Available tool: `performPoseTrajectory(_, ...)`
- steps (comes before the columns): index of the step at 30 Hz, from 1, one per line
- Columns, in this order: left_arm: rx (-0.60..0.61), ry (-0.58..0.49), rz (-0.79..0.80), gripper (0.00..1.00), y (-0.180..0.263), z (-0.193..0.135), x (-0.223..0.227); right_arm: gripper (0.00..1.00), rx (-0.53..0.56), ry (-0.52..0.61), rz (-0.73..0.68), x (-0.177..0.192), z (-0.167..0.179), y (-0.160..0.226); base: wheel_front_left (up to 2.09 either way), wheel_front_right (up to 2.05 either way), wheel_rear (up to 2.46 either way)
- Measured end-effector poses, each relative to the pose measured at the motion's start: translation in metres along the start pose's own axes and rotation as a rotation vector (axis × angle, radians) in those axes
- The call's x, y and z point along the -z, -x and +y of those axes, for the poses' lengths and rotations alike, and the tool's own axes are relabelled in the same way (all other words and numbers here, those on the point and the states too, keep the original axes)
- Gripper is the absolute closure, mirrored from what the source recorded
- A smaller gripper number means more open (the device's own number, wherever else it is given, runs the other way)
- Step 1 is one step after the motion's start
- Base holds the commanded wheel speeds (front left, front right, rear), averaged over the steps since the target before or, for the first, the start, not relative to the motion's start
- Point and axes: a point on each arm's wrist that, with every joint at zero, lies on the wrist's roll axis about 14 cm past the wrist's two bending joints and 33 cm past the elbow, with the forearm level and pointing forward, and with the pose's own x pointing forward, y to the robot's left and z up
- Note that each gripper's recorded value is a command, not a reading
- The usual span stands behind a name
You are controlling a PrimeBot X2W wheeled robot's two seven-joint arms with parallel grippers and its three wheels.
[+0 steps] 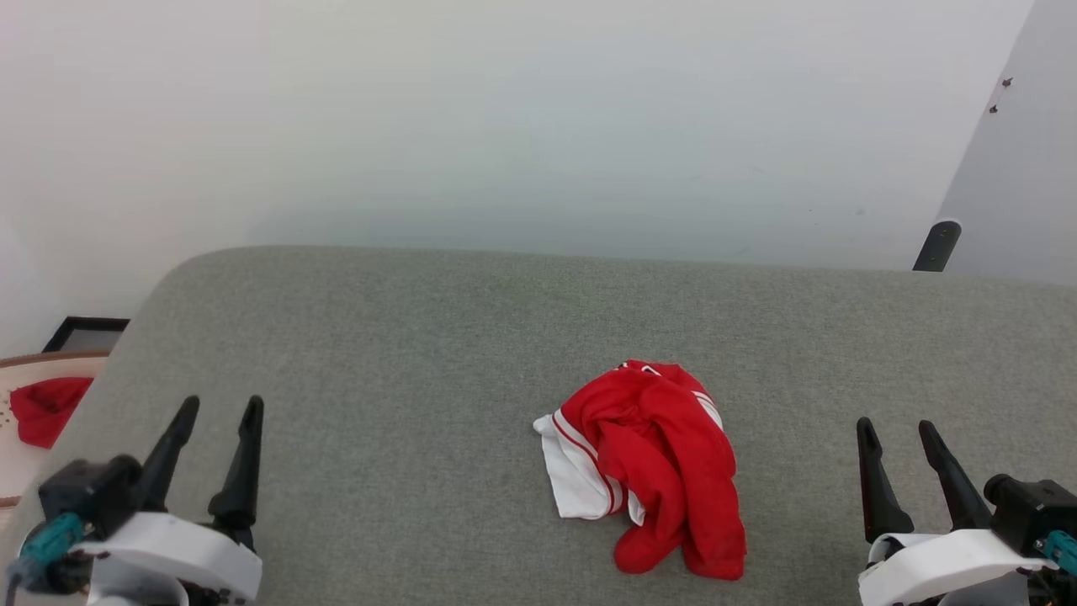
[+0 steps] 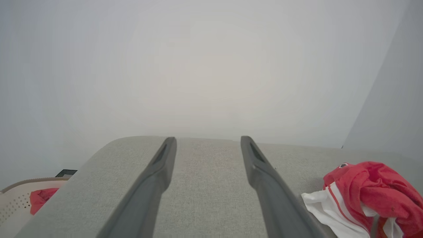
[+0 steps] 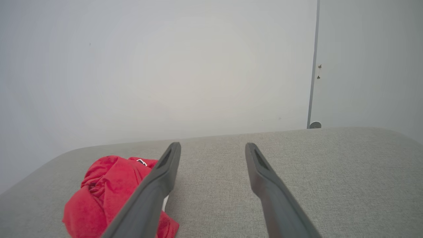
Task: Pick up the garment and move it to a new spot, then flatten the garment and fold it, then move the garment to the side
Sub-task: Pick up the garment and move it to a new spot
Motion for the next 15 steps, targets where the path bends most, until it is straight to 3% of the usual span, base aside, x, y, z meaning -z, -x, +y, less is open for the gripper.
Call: performPoseTrajectory(15,-0.017,-0.011,-0.014,0.00,0.0027,0.0031,-0.0005,0.00,0.017,-0.008,0.006,0.0039,-0.0056,0.0011,0.00,0.00,0.00)
